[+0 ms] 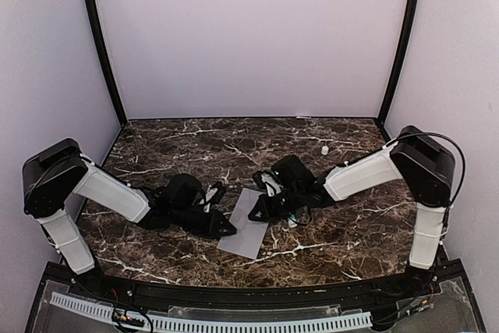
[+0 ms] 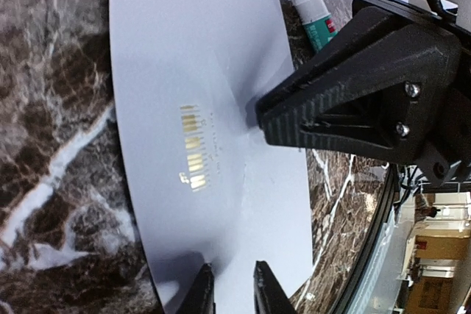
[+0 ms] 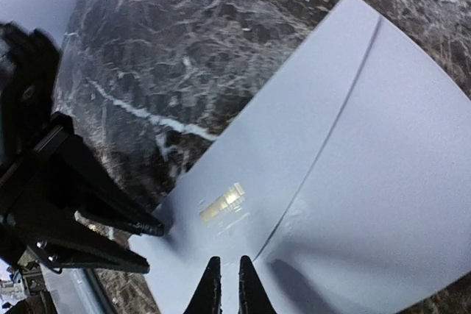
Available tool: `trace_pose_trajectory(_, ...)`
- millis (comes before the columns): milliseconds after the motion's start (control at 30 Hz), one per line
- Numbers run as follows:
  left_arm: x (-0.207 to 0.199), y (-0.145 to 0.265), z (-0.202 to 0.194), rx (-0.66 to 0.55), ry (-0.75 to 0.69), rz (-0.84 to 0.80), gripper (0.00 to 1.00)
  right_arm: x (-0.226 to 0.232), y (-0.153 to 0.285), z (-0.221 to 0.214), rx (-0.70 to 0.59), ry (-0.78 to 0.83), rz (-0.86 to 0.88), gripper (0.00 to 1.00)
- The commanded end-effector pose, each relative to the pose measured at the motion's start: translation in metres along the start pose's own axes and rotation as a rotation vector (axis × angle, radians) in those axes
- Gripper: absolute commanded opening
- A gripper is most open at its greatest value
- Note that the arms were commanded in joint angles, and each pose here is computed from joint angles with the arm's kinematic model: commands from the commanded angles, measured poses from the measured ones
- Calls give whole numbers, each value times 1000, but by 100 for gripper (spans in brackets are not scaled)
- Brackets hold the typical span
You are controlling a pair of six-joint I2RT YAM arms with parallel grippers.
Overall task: Place the letter into the envelope and seal it
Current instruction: Seal the envelope flap on the envelope, then pick up the solid glue from the center of the board.
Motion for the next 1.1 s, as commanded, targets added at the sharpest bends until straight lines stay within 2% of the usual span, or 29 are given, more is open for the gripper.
trace_pose_trajectory(0,-32,41,50,-209,-147,58,29,45,46,18,-64,62,166,10)
trace_pose_trajectory(67,-49,67,73,-299,-218,93,37,57,70,27,-118,81,197,16)
trace_pose_trajectory(167,-65,99,96,-348,-294,150,47,62,101,39,-210,105,153,26)
trace_pose_trajectory(367,-58,150,109,-323,-270,206,57,48,144,46,-338,123,-53,50)
trace_pose_trajectory(533,-45,195,141,-353,-281,285,72,19,156,38,-352,93,-276,62)
trace_pose_trajectory(667,-46,224,171,-398,-377,302,81,-3,150,23,-317,49,-340,65)
trace_pose_trajectory(833,-22,250,197,-524,-387,335,83,-23,134,-1,-254,-16,-360,65)
trace_pose_trajectory(933,0,251,193,-579,-368,394,82,-29,123,-12,-220,-38,-384,61)
trace_pose_trajectory(1067,19,246,181,-588,-346,437,82,-34,107,-22,-177,-43,-433,55)
Point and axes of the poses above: each gripper's point midway between its finger pads, its own y axis back along the fingers, its own x axis along the line the jaws close on, z = x × y, the point moved 6 cm from there along y, back along the fingers, and after that the axes turned 12 degrees about -y, right-handed, at the moved point
